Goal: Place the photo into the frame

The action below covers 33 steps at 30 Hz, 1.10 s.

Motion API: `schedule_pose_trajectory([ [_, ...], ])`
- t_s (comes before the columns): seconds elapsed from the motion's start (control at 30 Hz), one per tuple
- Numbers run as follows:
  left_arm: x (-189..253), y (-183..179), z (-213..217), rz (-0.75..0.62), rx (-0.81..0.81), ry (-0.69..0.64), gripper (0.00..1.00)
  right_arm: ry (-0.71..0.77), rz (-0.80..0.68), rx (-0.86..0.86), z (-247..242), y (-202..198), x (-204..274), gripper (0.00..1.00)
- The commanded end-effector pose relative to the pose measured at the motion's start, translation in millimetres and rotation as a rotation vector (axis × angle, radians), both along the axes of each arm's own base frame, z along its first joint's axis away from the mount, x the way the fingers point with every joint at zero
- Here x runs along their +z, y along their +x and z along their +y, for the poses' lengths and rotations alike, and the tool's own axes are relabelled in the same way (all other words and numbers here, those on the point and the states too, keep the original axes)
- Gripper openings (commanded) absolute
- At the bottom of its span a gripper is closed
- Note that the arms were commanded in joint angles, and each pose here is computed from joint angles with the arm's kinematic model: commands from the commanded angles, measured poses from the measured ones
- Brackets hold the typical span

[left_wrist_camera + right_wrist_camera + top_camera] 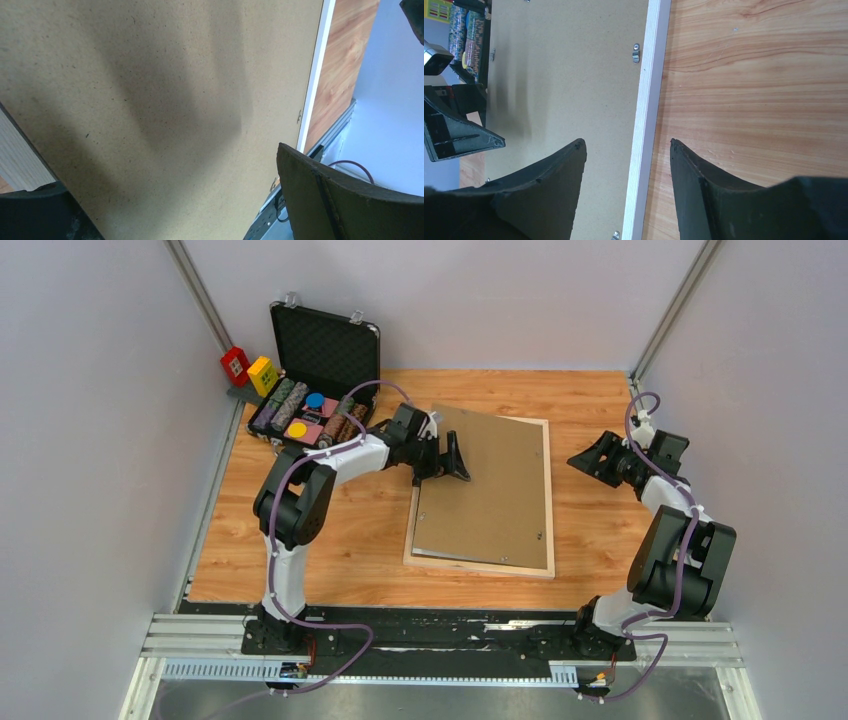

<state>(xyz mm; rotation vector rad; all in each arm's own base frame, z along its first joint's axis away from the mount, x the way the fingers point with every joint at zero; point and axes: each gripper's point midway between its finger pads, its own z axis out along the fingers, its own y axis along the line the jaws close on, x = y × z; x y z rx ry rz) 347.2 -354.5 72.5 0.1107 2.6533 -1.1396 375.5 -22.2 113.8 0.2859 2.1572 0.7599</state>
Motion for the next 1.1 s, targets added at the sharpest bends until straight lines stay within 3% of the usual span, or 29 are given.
schedule_pose_trajectory([
  [0.0,34,7,-13,-0.112,-0.045,-0.024,1.0,-0.016,-0.054,0.012,-3,4,8,0.61],
  [1.07,56,7,2,-0.232,-0.047,0.106,1.0,-0.012,-0.053,0.015,-2,4,8,0.61],
])
